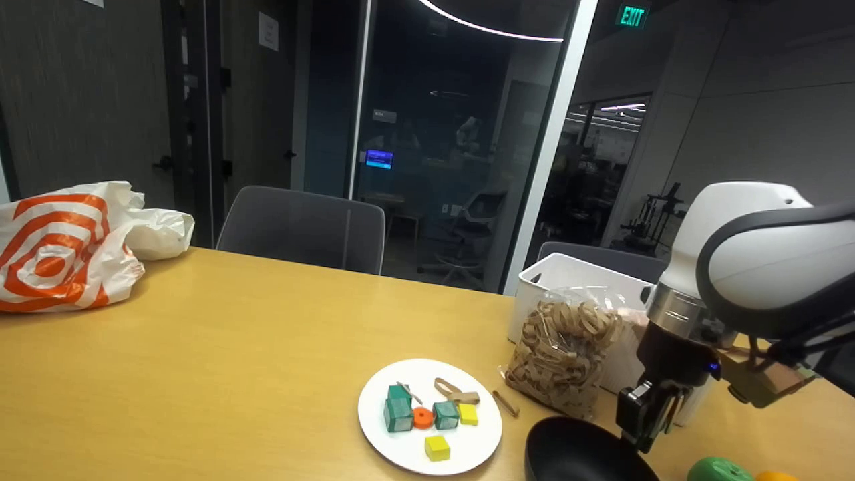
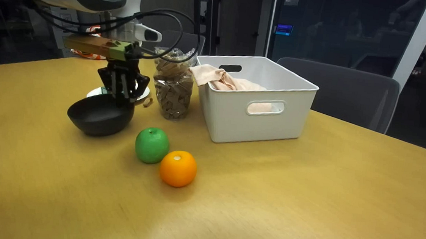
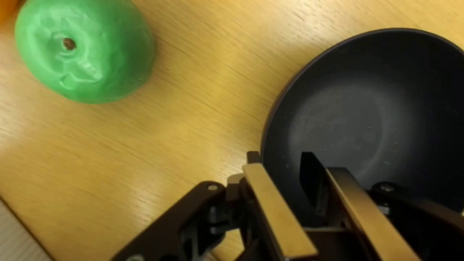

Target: Pick up the black bowl and pour all its contents onto the white paper plate, pick up the orange and green apple toys and put them into the black bowl one by one

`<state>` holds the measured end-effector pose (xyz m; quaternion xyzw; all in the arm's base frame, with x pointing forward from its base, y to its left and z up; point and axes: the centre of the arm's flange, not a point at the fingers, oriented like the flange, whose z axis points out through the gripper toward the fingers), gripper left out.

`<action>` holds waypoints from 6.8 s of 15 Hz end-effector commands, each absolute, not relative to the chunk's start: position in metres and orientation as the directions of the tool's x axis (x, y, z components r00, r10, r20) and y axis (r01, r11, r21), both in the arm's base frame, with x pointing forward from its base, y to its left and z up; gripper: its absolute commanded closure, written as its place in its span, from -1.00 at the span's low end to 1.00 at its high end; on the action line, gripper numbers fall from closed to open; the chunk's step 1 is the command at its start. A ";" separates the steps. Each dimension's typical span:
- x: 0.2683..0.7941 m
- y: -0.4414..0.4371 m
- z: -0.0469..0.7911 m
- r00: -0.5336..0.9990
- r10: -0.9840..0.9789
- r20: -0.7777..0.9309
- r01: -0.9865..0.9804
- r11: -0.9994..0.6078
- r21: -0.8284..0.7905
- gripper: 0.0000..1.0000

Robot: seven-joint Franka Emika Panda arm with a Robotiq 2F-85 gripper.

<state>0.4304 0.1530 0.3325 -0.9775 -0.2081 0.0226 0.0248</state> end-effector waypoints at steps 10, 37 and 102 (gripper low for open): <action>0.435 0.134 0.379 0.937 0.348 -0.034 0.348 -0.937 0.007 -1.00; 0.436 0.032 0.319 0.983 0.090 -0.162 0.090 -0.996 -0.006 -1.00; 0.430 -0.061 0.284 0.969 -0.208 -0.134 -0.198 -0.977 0.083 -1.00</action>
